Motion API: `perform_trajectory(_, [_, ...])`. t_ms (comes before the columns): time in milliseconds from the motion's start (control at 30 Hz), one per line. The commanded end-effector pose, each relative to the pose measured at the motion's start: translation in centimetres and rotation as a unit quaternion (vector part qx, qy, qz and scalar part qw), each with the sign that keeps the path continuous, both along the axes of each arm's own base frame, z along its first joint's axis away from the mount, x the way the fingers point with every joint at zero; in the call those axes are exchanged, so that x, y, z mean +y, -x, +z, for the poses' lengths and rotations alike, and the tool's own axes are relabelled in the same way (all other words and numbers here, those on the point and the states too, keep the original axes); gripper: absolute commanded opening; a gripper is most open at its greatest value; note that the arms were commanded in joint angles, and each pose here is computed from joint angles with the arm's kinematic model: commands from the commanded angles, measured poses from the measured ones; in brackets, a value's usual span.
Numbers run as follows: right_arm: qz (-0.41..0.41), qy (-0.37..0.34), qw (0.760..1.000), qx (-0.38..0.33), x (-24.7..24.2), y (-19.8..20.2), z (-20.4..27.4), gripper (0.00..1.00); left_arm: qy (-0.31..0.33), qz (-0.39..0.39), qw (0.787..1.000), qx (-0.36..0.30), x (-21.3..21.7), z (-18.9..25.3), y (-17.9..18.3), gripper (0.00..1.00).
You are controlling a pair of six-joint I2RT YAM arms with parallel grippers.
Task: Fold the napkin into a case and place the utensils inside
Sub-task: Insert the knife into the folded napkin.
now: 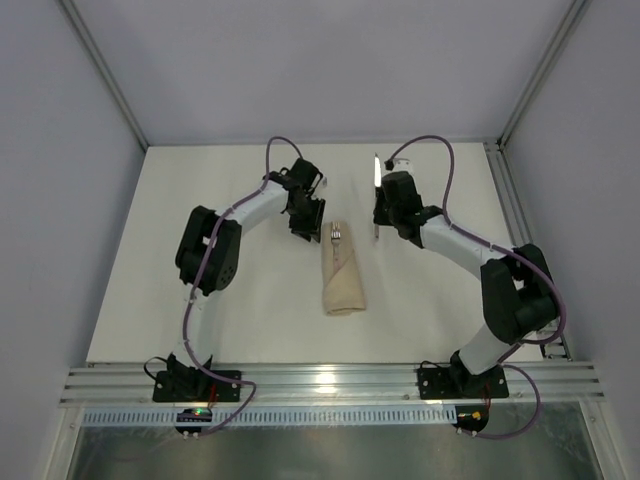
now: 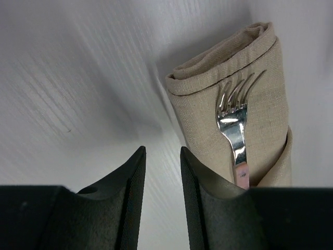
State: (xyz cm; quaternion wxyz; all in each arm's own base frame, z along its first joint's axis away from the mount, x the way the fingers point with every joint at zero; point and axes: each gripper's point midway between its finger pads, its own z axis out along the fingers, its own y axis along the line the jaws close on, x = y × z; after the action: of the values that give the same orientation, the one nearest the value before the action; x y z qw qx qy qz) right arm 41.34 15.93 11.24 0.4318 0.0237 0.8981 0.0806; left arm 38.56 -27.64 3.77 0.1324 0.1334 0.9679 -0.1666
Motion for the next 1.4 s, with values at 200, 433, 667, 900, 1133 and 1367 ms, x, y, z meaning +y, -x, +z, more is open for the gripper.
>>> perform_trajectory(200, [0.052, -0.051, 0.993, -0.091, 8.3, -1.1, 3.8, 0.04, 0.049, -0.010, 0.998, -0.043, -1.3, 3.2, -1.1, 0.39])
perform_trajectory(433, [0.072, -0.038, 0.994, -0.071, 10.7, -0.3, 1.2, 0.04, 0.045, -0.003, 0.999, -0.023, -1.8, 1.2, -1.6, 0.35])
perform_trajectory(667, [0.079, -0.028, 0.996, -0.023, 11.1, 1.6, -1.7, 0.04, 0.055, 0.003, 0.998, -0.008, -2.4, 0.3, -1.6, 0.32])
perform_trajectory(900, [0.087, -0.008, 0.996, 0.000, 11.4, 3.3, -2.6, 0.04, 0.060, 0.016, 0.998, 0.013, -2.6, -0.5, -1.4, 0.25])
perform_trajectory(1133, [0.073, 0.003, 0.997, 0.028, 10.5, 4.4, -3.0, 0.04, 0.070, 0.034, 0.996, 0.032, -2.6, -0.7, -1.1, 0.08])
perform_trajectory(1367, [0.069, -0.004, 0.996, 0.055, 10.9, 6.4, -2.8, 0.04, 0.082, 0.058, 0.994, 0.044, -2.4, -0.6, -1.1, 0.00])
